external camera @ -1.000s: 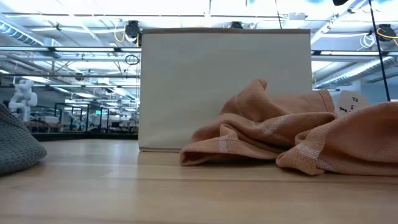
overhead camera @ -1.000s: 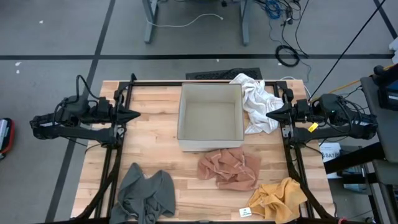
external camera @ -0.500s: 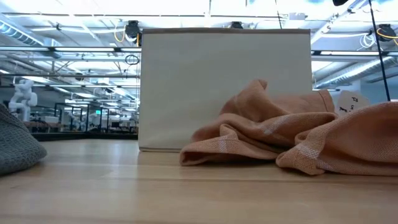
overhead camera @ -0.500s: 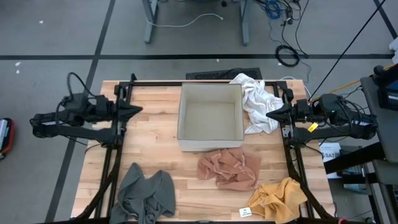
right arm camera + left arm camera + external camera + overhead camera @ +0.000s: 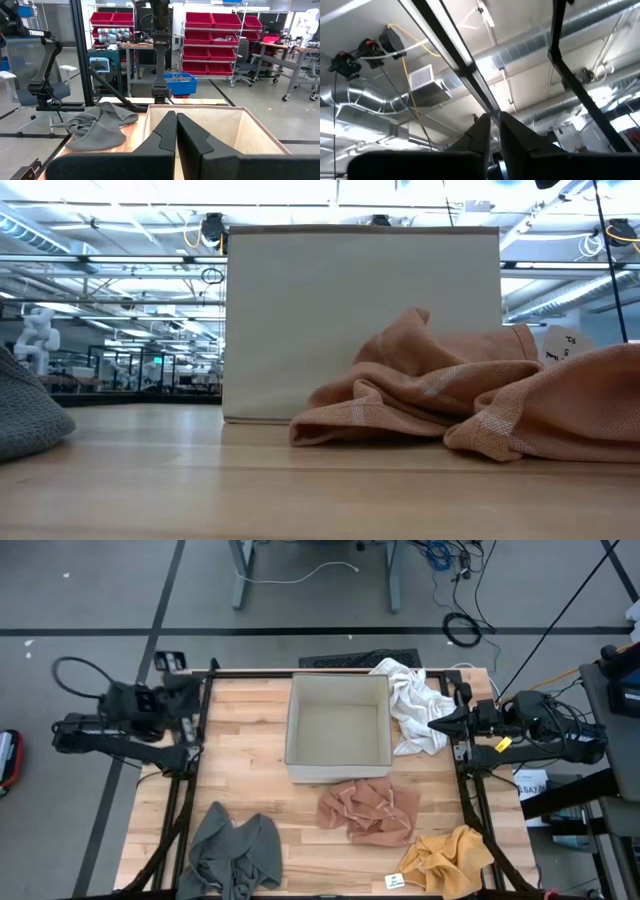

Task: Fold towel
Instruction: Fold the brown towel

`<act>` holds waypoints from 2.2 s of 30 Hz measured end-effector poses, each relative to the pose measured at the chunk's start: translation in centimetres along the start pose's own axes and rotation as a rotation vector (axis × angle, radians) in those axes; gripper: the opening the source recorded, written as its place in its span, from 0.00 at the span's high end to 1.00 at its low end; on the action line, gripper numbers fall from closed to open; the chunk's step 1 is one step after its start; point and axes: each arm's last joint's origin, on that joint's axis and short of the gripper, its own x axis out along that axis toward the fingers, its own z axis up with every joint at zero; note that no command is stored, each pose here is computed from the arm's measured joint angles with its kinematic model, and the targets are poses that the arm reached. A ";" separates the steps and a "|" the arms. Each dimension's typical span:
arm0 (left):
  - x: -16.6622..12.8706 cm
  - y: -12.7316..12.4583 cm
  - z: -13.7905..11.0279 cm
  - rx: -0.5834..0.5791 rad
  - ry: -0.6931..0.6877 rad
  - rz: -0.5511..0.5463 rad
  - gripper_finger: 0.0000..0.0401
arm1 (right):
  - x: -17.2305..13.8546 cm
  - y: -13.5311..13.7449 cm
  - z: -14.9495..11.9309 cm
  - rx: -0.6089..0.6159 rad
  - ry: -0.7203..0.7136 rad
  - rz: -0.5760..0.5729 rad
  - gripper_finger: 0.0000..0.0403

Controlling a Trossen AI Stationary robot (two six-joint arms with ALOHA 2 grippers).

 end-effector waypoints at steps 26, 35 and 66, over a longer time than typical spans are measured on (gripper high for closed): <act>-8.7 -5.2 -6.4 -0.475 1.696 -0.325 0.73 | 0.0 0.0 0.0 0.000 0.000 0.000 1.00; -9.8 -11.4 -12.1 -0.648 1.058 -0.555 0.73 | 0.0 0.0 0.0 0.000 0.000 0.001 1.00; -1.7 -6.1 -6.1 -0.284 0.891 -0.474 0.73 | 0.1 0.8 6.1 -0.063 -0.649 0.264 1.00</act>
